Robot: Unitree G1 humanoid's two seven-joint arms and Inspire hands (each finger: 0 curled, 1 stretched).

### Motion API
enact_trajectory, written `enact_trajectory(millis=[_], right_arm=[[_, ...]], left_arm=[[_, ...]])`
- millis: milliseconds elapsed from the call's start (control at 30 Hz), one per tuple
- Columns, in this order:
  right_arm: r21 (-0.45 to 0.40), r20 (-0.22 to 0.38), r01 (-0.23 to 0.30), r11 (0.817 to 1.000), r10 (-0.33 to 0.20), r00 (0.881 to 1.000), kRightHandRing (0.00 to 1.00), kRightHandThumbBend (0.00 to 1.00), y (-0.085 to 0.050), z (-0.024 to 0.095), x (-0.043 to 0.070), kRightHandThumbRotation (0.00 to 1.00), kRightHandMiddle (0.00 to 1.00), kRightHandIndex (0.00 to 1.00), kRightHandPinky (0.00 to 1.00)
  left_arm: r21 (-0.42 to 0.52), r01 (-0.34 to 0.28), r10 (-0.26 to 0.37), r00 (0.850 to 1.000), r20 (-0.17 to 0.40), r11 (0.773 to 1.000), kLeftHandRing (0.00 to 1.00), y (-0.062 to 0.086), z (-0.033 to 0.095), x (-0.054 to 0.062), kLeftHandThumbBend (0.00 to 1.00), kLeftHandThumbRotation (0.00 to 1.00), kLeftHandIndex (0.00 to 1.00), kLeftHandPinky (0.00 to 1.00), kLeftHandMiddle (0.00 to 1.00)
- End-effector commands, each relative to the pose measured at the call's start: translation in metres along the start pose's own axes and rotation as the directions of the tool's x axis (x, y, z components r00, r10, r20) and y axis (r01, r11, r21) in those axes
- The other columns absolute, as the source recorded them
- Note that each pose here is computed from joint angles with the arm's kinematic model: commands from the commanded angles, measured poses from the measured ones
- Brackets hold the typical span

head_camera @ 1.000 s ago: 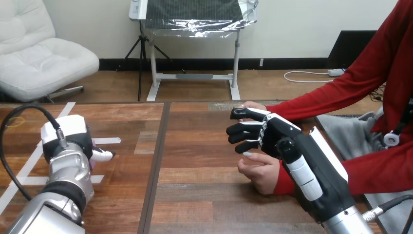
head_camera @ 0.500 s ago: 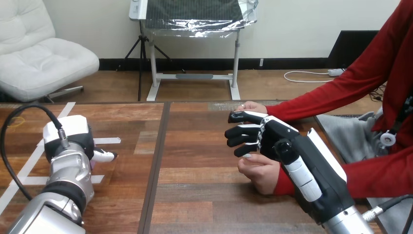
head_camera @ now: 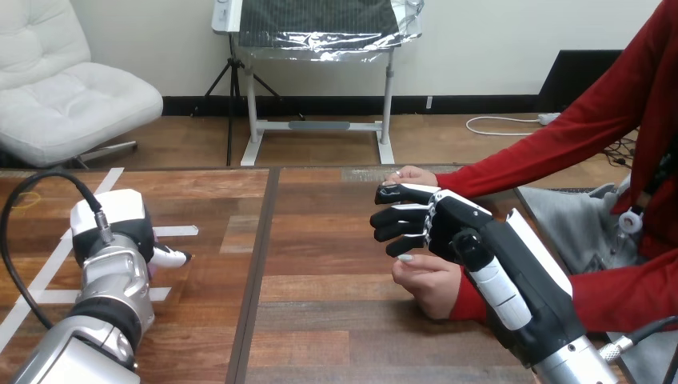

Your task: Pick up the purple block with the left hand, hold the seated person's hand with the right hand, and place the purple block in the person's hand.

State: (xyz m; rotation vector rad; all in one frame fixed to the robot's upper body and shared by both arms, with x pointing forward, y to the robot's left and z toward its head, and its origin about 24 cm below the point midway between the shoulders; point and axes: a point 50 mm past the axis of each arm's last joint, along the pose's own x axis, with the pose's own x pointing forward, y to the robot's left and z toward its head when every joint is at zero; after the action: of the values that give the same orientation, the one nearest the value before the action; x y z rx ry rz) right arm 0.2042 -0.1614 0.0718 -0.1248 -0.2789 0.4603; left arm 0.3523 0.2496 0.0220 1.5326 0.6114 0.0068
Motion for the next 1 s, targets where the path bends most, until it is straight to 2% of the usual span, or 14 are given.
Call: enact_trajectory(millis=[0,467,967], right_arm=[[-0.026,0.084,0.002,1.000,0.001,0.997,0.69,0.89,-0.0047,0.0184,0.0079,0.95,0.70,0.76,0.63],[-0.027,0.087,-0.003,1.000,0.005,0.996,0.68,0.89,-0.0046,0.0202,0.0082,0.95,0.70,0.76,0.62],[-0.029,0.090,-0.005,1.000,0.008,0.996,0.68,0.90,-0.0050,0.0208,0.0083,0.95,0.69,0.75,0.61]], left_arm=[[-0.024,-0.085,0.086,0.996,0.030,0.996,0.88,0.0356,0.0128,0.0032,0.70,0.50,0.84,0.91,0.90],[-0.017,-0.065,0.065,0.997,0.039,0.998,0.86,0.0348,0.0133,0.0033,0.69,0.53,0.83,0.88,0.87],[-0.062,-0.048,0.051,0.998,0.048,0.997,0.81,0.0346,0.0144,0.0034,0.69,0.47,0.79,0.83,0.80]])
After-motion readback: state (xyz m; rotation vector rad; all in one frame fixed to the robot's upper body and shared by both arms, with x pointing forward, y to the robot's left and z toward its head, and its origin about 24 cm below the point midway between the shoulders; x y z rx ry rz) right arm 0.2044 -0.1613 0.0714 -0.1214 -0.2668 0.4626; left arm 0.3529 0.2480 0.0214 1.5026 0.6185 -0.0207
